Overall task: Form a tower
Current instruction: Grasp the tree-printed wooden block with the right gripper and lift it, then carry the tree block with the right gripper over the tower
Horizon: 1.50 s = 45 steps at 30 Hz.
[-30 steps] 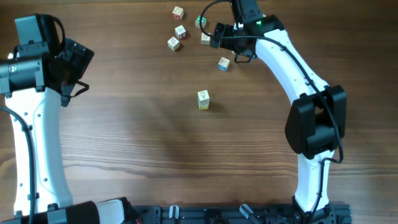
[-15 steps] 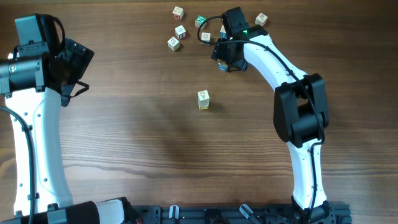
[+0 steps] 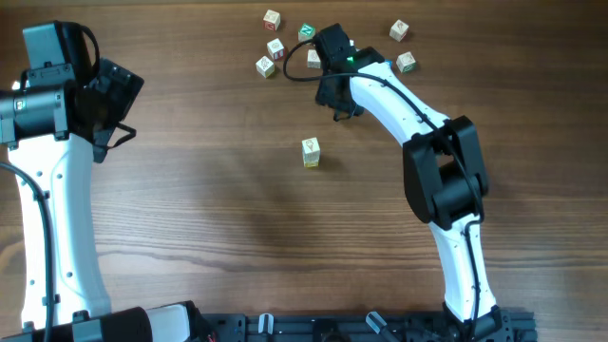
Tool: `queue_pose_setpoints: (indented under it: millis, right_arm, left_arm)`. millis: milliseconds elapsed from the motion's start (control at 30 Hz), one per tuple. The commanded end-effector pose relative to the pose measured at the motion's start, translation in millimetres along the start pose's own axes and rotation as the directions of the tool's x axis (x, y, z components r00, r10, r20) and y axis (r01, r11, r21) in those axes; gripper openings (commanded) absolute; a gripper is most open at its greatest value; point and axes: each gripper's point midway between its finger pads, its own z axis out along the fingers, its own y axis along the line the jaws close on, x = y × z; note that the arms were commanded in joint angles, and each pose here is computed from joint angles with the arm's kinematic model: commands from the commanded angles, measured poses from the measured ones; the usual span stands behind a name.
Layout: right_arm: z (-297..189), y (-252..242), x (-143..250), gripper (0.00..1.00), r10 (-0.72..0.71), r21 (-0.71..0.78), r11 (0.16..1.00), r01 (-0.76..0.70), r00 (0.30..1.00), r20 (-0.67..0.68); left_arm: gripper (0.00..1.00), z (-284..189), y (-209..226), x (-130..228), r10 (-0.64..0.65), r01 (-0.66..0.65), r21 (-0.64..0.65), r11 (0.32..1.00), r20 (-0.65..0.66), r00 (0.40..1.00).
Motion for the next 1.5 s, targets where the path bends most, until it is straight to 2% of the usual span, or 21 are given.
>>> queue_pose_setpoints:
  millis: [0, 67, 167, 367, 467, 567, 733, 833, 967, 1200, 1333, 1467]
  right_arm:
    - [15, -9, 8, 0.42, 0.003, 0.04, 0.999, -0.002, 1.0, -0.019]
    - [14, -10, 12, 0.4, 0.0, 0.044, 0.999, 0.002, 0.999, -0.04]
    - [6, -11, 13, 0.28, -0.06, 0.044, 0.997, 0.063, 0.996, -0.065]
    - [-34, -8, 2, 0.27, -0.162, 0.025, 0.986, 0.164, 0.985, -0.054]
    - [-81, -4, -5, 0.26, -0.251, -0.031, 0.968, 0.251, 0.968, -0.017]
    - [-148, -9, -9, 0.26, -0.316, -0.071, 0.945, 0.318, 0.948, 0.039]
    - [-250, -20, 22, 0.26, -0.342, -0.233, 0.91, 0.343, 0.939, 0.045]
    - [-280, -27, 46, 0.26, -0.363, -0.307, 0.886, 0.346, 0.932, 0.002]
    - [-275, -39, 69, 0.25, -0.445, -0.304, 0.863, 0.403, 0.892, -0.083]
    - [-249, -31, 69, 0.25, -0.483, -0.286, 0.846, 0.45, 0.874, -0.051]
    - [-226, -26, 85, 0.25, -0.482, -0.249, 0.857, 0.451, 0.873, -0.079]
    - [-212, -7, 98, 0.26, -0.492, -0.234, 0.851, 0.47, 0.869, -0.044]
  left_arm:
    - [1.0, -6, 1, -4, -0.012, 0.012, 0.009, 1.0, 0.019, 1.0]
    - [1.0, -6, 1, -4, -0.012, 0.012, 0.009, 1.0, 0.019, 1.0]
    - [1.0, -6, 0, -4, -0.012, 0.012, 0.01, 1.0, 0.019, 1.0]
    - [1.0, -6, 0, -4, -0.012, 0.012, 0.01, 1.0, 0.019, 1.0]
    - [1.0, -6, 0, -4, -0.013, 0.012, 0.01, 1.0, 0.019, 1.0]
    - [1.0, -6, 0, -4, -0.012, 0.012, 0.01, 1.0, 0.019, 1.0]
    - [1.0, -6, 0, -4, -0.012, 0.012, 0.01, 1.0, 0.019, 1.0]
    - [1.0, -6, 0, -4, -0.012, 0.012, 0.01, 1.0, 0.019, 1.0]
    - [1.0, -6, 0, -4, -0.012, 0.012, 0.01, 1.0, 0.019, 1.0]
    - [1.0, -6, 0, -4, -0.012, 0.012, 0.01, 1.0, 0.019, 1.0]
    - [1.0, -6, 0, -4, -0.012, 0.012, 0.01, 1.0, 0.019, 1.0]
    - [1.0, -6, 0, -4, -0.012, 0.012, 0.01, 1.0, 0.019, 1.0]
